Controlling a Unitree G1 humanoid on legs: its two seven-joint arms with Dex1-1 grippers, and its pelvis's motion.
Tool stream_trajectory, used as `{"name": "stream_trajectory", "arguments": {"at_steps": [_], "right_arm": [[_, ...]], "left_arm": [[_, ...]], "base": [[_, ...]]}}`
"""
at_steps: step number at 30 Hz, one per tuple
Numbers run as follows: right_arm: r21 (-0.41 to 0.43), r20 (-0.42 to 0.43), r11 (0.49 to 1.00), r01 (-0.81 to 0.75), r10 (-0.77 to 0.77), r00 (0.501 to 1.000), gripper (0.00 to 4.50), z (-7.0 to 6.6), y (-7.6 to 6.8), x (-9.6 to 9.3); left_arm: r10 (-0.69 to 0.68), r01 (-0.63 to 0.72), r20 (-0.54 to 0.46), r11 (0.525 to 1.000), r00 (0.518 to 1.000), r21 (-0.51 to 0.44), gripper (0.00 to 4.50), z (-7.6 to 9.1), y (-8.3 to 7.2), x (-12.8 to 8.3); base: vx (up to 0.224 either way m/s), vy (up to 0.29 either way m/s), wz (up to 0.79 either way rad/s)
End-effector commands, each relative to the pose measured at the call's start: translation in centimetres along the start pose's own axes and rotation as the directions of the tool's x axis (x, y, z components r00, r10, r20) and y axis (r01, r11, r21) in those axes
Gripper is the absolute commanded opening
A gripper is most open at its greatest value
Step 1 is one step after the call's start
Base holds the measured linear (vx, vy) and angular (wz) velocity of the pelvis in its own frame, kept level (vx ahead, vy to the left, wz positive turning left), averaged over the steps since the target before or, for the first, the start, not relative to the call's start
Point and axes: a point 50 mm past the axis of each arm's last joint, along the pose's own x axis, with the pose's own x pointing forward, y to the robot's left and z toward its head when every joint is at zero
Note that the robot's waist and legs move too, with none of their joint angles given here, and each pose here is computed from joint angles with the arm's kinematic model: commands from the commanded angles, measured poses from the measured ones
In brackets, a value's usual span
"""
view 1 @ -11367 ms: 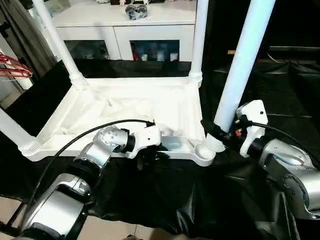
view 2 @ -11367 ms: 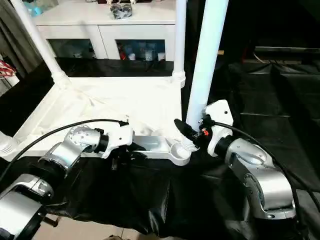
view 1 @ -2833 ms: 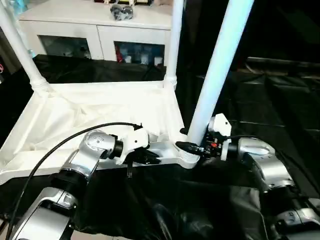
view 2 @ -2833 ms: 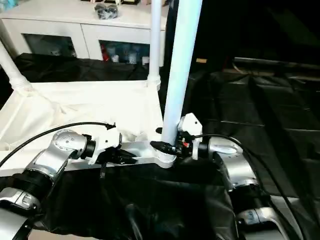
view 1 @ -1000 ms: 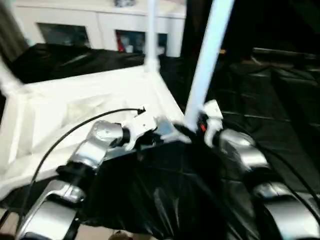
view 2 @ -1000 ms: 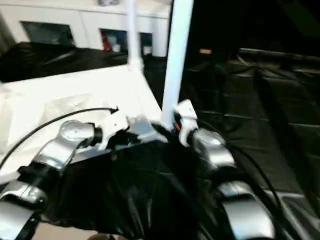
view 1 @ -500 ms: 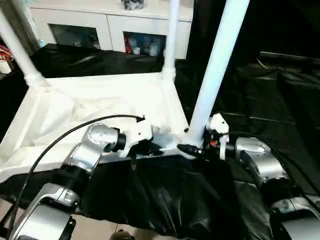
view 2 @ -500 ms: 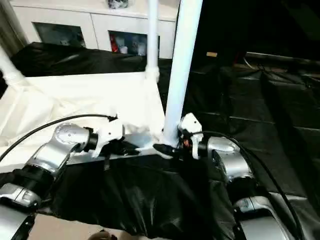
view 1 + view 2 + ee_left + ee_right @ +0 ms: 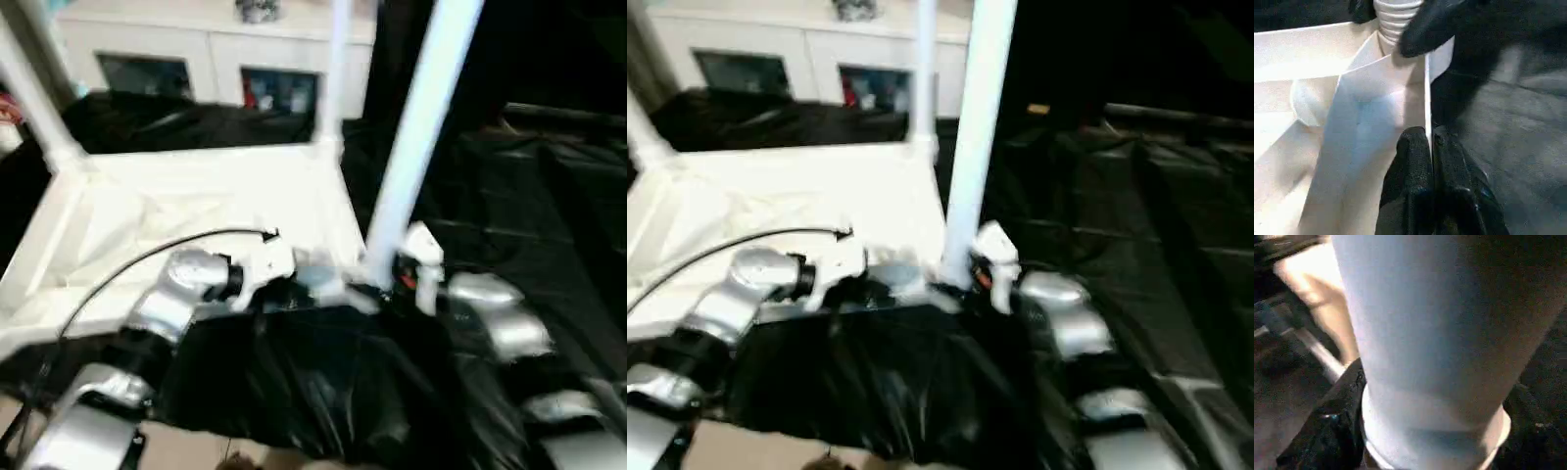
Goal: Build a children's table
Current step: Rotate leg to tighten
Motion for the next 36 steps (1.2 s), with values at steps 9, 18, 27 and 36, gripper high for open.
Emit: {"name": "stream_trajectory", "arguments": {"at_steps": [9, 18, 27, 36], "right_arm": [[0.157, -0.094, 0.92, 0.36, -0.349, 0.932, 2.76, -1.1, 1.6, 4.2], [0.144, 0.0, 0.954, 0.264, -0.267, 0.964, 3.91, 0.0, 1.3, 4.0], [-0.042, 0.025, 0.998, -0.044, 0.045, 0.999, 3.95, 0.1, 0.2, 0.7], [-0.141, -0.077, 0.928, -0.346, 0.338, 0.938, 3.95, -0.3, 0.3, -2.5]], "left_arm": [[0.27, -0.265, 0.038, 0.96, 0.962, -0.094, 0.0, 3.5, 1.2, 4.7], [0.179, -0.177, 0.074, 0.984, 0.981, -0.036, 0.0, 3.6, 0.4, 4.6], [-0.074, 0.069, 0.127, 0.997, 0.989, 0.044, 0.0, 2.4, -1.0, 2.0], [-0.222, 0.216, 0.131, 0.974, 0.966, 0.061, 0.0, 1.8, -1.6, 0.0]], "base": [[-0.006, -0.001, 0.0], [0.0, 0.0, 0.0], [0.0, 0.0, 0.0], [0.0, 0.0, 0.0]]}}
